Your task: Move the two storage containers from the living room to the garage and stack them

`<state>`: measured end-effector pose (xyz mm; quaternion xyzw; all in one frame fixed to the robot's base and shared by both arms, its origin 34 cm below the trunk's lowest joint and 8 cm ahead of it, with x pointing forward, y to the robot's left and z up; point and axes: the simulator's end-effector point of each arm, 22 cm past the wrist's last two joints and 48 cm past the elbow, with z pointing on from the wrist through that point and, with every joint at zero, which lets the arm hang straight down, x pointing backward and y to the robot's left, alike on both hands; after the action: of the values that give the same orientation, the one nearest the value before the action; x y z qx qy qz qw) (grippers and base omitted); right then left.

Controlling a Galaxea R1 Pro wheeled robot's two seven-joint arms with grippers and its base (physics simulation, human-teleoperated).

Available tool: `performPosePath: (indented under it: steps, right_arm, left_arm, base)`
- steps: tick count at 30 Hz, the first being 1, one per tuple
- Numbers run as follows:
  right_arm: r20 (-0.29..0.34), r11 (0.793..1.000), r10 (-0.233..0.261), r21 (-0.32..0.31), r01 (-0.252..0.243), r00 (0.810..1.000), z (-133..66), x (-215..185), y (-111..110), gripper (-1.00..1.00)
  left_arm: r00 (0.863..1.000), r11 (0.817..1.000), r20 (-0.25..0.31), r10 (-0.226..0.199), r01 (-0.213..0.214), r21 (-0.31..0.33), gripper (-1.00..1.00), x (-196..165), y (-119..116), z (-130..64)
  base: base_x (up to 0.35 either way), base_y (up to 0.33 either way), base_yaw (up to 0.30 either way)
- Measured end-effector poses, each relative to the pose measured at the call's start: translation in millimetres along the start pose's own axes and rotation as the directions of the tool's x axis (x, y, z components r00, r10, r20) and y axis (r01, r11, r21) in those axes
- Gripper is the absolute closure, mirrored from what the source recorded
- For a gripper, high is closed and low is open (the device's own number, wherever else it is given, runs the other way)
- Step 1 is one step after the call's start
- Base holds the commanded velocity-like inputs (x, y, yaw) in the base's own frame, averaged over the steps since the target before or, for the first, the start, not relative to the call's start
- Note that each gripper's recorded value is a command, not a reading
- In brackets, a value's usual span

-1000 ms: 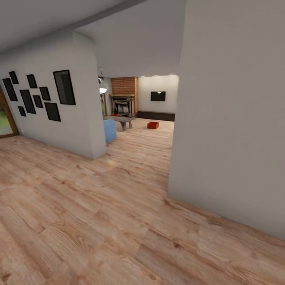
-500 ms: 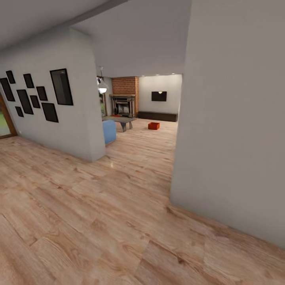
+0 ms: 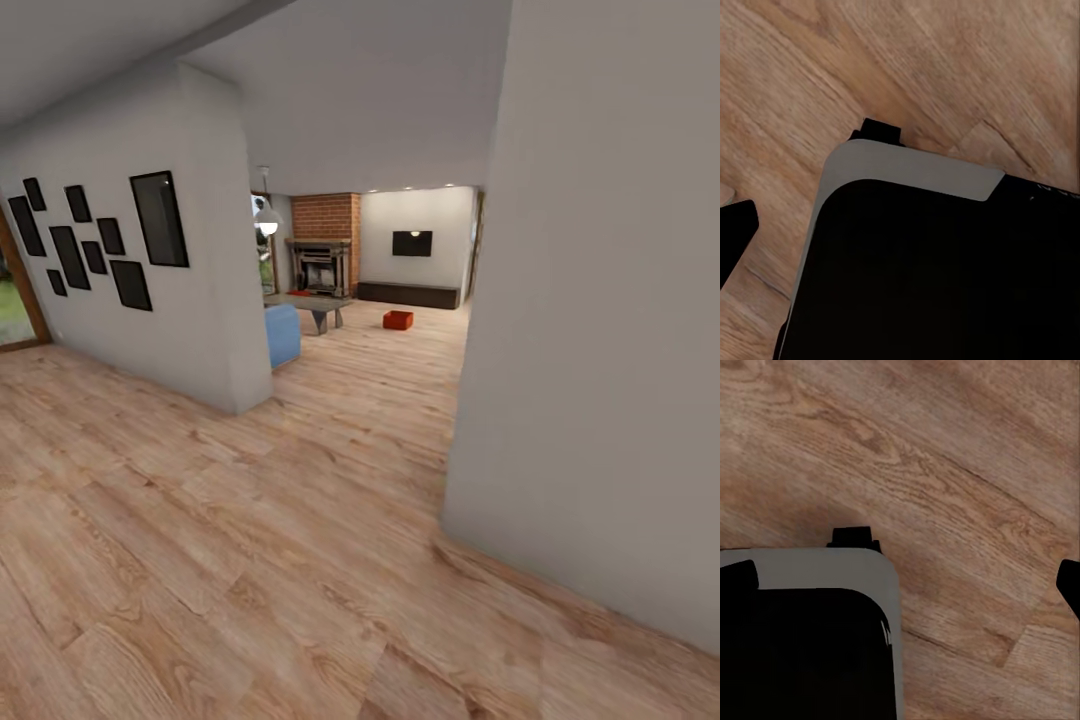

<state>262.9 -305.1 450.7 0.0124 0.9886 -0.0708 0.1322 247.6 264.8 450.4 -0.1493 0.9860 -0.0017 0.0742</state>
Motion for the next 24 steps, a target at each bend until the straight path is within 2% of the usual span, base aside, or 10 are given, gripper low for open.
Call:
performPosePath:
  steps: [19,24]
  right_arm:
    - [0.0,1.0,-0.003,0.0,0.003,1.0,0.1,0.1,-0.9,-1.0]
    - [-0.001,1.0,-0.004,-0.002,0.004,1.0,0.1,0.4,-0.3,-1.0]
  left_arm:
    - [1.0,1.0,-0.006,0.0,0.0,-0.003,-1.0,3.2,1.5,0.2]
    - [1.0,1.0,-0.008,-0.001,0.001,-0.003,-1.0,3.9,1.7,0.3]
  base:
    - [0.325,0.0,0.263]
    - [0.325,0.0,0.095]
